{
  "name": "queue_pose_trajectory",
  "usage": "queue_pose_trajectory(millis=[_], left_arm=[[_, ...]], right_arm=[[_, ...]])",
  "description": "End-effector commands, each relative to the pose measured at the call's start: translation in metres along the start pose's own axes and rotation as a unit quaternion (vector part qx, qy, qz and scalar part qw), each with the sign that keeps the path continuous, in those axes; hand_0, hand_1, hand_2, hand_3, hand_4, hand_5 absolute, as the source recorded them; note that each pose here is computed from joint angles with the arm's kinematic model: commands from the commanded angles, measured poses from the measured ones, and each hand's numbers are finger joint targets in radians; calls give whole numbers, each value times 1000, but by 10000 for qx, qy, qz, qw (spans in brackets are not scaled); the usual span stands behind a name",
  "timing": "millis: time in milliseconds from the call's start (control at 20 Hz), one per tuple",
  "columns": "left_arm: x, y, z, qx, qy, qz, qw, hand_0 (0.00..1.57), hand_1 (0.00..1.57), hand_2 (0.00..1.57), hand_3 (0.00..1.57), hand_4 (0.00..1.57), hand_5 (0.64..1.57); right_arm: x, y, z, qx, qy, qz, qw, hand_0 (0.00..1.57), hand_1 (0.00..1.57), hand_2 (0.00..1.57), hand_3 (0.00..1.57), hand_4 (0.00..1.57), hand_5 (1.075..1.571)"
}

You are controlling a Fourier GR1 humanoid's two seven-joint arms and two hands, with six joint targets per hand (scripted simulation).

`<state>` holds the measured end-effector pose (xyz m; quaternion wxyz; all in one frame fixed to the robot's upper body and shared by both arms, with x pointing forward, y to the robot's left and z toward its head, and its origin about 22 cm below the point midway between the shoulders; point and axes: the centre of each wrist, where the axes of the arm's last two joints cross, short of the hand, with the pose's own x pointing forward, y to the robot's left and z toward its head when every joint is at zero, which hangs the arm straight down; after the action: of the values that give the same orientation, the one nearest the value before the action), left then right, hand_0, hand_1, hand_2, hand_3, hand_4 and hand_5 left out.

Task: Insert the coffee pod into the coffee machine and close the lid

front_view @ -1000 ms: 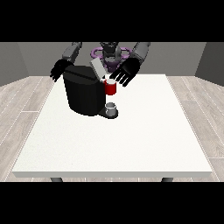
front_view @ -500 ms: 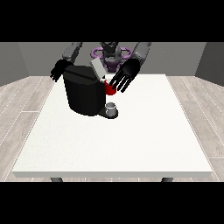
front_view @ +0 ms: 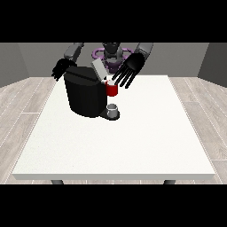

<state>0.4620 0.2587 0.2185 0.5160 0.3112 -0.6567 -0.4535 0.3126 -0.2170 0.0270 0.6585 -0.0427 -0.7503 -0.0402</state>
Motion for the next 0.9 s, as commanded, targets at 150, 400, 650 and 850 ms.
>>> queue_pose_trajectory(millis=[150,400,650,850], left_arm=[[-18,-10,8,-58,117,45,9999,0,0,0,0,0,1571],[-12,-52,7,-378,154,763,9963,0,0,0,0,0,1571],[-34,-90,21,154,113,2694,9629,0,0,0,0,79,1571],[-39,-153,38,-197,146,3832,9233,0,0,0,0,0,1571]], right_arm=[[-6,-2,13,11,115,-127,9999,0,0,0,0,387,1571],[-41,-12,41,-225,411,-160,9988,0,0,0,0,398,1571],[-39,-40,45,-313,430,-49,9986,0,0,0,0,492,1571],[-26,-42,36,-134,512,326,9981,0,0,0,0,390,1571]])
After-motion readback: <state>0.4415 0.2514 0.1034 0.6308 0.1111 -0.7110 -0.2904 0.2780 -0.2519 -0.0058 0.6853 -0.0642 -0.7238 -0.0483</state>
